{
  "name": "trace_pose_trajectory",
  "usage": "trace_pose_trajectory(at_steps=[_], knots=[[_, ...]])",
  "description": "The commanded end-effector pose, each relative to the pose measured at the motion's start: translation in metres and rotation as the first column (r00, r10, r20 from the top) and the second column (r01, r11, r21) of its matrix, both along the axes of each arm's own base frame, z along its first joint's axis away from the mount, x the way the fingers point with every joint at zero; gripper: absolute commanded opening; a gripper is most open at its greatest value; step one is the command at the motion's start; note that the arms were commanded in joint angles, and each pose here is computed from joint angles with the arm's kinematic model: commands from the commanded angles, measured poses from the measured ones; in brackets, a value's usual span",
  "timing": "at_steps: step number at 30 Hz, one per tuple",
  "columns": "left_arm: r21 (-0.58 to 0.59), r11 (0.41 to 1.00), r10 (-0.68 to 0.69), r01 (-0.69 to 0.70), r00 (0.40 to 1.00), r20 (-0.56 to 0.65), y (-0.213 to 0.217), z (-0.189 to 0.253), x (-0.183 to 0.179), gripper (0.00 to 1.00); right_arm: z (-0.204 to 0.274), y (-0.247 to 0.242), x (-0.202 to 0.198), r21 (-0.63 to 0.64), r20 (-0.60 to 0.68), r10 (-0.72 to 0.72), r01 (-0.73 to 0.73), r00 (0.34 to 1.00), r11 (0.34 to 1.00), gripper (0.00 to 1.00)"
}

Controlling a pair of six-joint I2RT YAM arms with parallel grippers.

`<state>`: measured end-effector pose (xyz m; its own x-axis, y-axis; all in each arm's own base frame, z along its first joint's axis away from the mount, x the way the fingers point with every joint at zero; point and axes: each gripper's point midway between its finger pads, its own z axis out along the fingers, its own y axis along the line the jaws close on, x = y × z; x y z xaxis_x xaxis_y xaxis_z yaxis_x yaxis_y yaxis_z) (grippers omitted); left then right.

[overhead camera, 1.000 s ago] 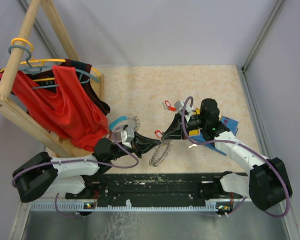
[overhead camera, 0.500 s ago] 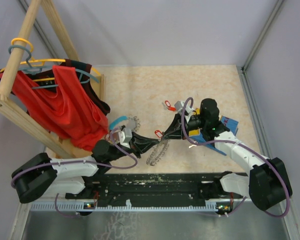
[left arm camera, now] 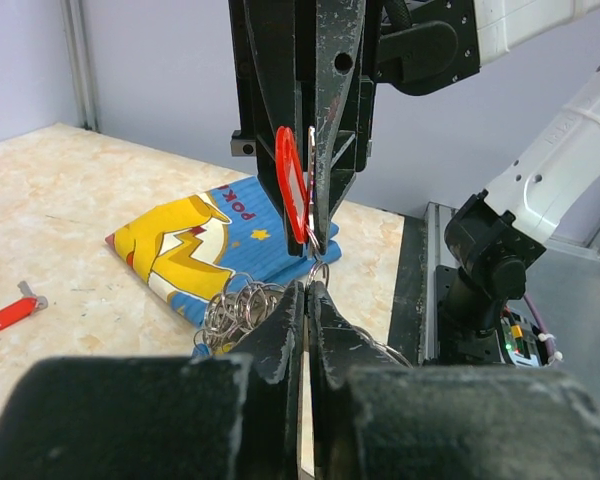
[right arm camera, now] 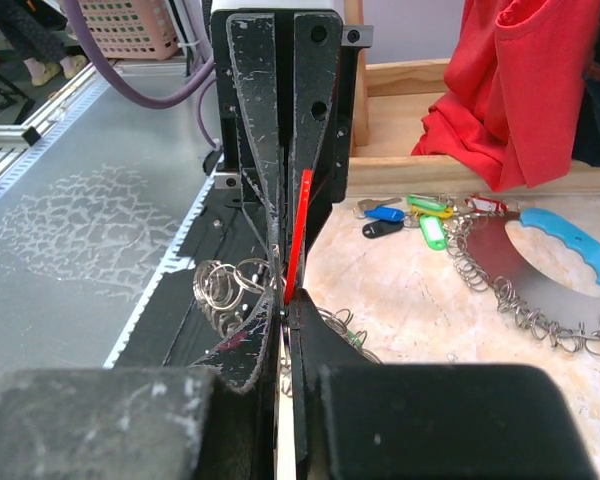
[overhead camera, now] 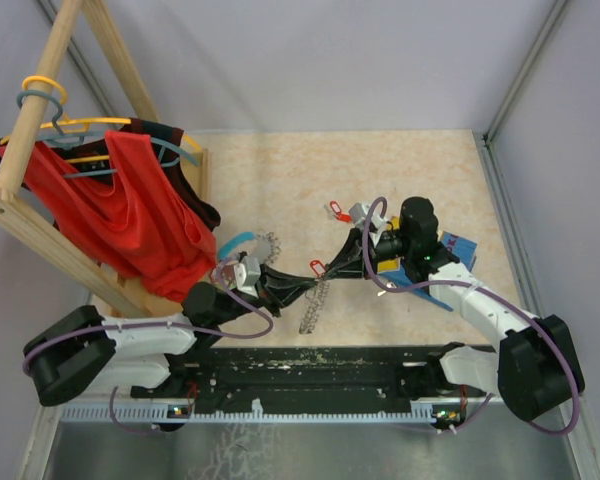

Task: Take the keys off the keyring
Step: Remove the key from the keyring.

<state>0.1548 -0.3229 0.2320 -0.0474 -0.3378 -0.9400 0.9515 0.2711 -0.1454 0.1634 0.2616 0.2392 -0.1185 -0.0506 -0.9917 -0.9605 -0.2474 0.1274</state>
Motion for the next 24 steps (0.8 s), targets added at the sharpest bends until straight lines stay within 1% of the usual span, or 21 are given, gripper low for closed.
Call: trace_pose_trajectory(at_steps=[1, 7, 14, 19, 24], knots=[[-0.042, 0.999, -0.003, 0.003, 1.0, 0.014, 0.003, 0.007, -0.002, 0.1, 0.023, -0.004, -0.004, 0.042, 0.095, 0.036, -0.04, 0.995, 0.998, 0.0], [-0.039, 0.998, -0.051, 0.053, 0.998, 0.042, 0.0, 0.009, -0.01, 0.28, 0.024, -0.003, -0.004, 0.042, 0.094, 0.036, -0.04, 0.995, 0.998, 0.0], [-0.012, 0.997, -0.074, 0.076, 0.992, 0.102, 0.002, 0.014, -0.018, 0.45, 0.024, -0.004, -0.004, 0.042, 0.094, 0.036, -0.04, 0.995, 0.998, 0.0], [0.03, 0.997, -0.078, 0.076, 0.993, 0.087, -0.001, 0.013, -0.016, 0.51, 0.024, -0.004, -0.004, 0.041, 0.091, 0.037, -0.041, 0.995, 0.998, 0.0], [0.033, 0.997, -0.072, 0.071, 0.996, 0.048, -0.003, 0.013, -0.012, 0.52, 0.024, -0.003, -0.004, 0.042, 0.091, 0.037, -0.041, 0.995, 0.998, 0.0]])
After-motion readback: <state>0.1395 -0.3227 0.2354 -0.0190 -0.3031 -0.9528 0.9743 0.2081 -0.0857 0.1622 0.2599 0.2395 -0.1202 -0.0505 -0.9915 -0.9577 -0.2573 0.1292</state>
